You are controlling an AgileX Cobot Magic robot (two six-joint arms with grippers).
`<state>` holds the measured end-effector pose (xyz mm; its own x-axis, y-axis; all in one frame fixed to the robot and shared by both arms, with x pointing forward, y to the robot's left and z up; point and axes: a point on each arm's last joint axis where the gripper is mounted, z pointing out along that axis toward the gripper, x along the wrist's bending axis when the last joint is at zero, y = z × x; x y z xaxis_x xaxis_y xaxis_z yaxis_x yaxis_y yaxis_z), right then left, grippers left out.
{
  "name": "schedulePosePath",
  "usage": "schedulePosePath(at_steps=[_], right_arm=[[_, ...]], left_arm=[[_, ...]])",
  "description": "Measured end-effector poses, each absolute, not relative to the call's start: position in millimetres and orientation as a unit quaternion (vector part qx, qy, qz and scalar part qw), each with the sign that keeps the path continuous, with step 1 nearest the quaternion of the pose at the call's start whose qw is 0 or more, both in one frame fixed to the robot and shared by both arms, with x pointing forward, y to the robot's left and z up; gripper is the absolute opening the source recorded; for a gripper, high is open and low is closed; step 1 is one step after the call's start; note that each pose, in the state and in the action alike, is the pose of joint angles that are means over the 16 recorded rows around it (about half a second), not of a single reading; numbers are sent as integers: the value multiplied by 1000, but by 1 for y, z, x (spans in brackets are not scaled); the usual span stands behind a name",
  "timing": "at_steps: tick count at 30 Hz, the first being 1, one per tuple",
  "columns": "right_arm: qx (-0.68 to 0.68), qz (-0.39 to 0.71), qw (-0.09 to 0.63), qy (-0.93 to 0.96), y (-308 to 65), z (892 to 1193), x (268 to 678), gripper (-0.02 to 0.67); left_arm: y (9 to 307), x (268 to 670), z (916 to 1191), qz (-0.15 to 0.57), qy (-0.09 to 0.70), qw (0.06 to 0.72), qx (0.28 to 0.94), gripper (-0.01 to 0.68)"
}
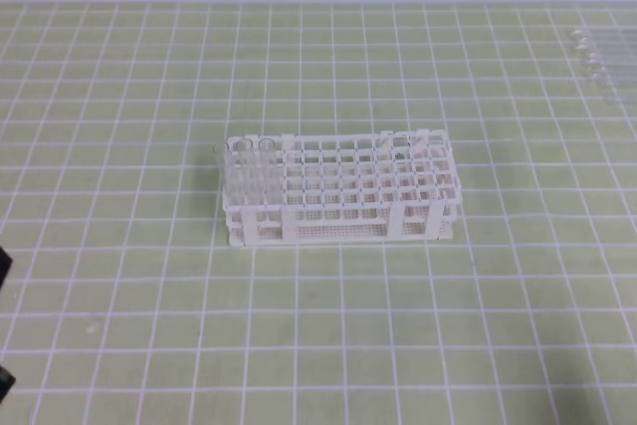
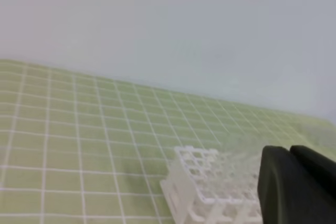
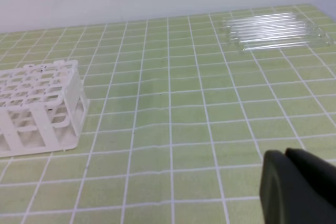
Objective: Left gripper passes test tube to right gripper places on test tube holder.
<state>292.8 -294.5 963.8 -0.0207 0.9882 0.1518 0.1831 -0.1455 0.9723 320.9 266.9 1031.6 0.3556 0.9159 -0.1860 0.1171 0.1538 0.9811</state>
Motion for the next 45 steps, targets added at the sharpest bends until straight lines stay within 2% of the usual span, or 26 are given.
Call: schedulePosePath(at_steps=[13,19,27,31,45], right_arm=[[571,497,405,513,-294,964,293,-18],[571,497,405,513,-294,964,293,-18],[571,497,404,513,-294,964,293,-18],[571,497,404,513,-294,964,293,-18],[571,497,404,513,-294,964,293,-18]], left_arm=[[273,323,1032,317,509,611,517,-1],[276,323,1028,336,511,582,536,-1],[277,322,1015,355,491,512,609,-1],[278,321,1013,363,485,500,619,-1],[298,310,981,452,520,491,533,-1]])
